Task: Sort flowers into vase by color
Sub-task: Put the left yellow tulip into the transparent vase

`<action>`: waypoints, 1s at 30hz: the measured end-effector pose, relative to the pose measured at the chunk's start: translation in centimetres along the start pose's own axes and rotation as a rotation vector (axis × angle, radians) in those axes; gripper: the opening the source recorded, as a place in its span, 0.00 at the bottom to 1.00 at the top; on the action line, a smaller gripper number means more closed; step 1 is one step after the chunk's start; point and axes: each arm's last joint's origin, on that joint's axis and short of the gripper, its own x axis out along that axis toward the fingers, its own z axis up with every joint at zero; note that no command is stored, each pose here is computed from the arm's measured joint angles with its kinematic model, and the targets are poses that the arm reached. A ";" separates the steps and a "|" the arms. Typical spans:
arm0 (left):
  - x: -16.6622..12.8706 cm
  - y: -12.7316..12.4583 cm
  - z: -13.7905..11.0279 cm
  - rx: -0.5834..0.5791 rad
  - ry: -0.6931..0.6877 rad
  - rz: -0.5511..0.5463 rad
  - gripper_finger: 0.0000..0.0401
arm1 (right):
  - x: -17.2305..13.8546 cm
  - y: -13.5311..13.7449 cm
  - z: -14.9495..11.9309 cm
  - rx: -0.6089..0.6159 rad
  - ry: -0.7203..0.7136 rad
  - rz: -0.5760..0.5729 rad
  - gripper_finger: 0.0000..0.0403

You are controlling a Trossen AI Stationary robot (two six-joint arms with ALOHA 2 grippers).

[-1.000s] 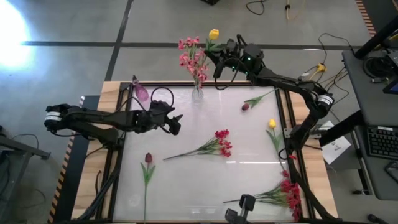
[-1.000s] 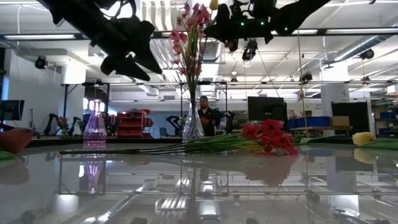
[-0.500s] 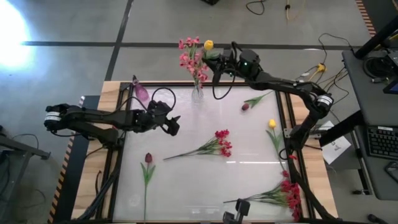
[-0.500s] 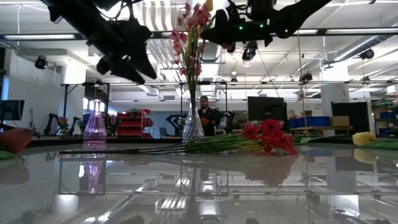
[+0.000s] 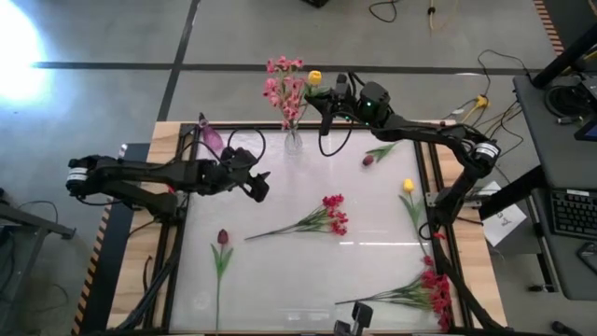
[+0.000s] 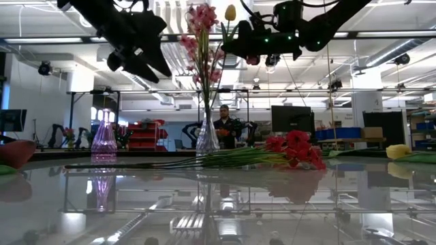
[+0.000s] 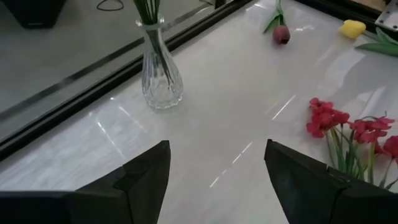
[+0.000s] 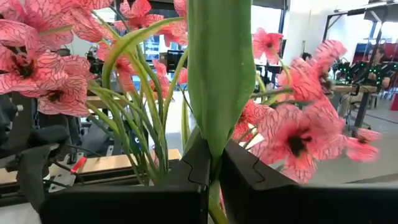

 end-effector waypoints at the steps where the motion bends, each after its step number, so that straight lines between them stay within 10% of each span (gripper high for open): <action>1: -0.2 0.0 0.2 0.003 0.004 0.002 0.62 | 0.0 0.2 0.0 -0.004 0.000 0.004 0.03; 13: 2.4 2.3 -0.7 0.082 0.096 -0.023 0.59 | 1.0 1.0 1.4 -0.012 0.040 0.053 0.03; 30: 7.5 5.7 0.7 0.062 -0.066 0.072 0.59 | 3.0 1.1 -4.6 0.053 0.180 0.119 0.03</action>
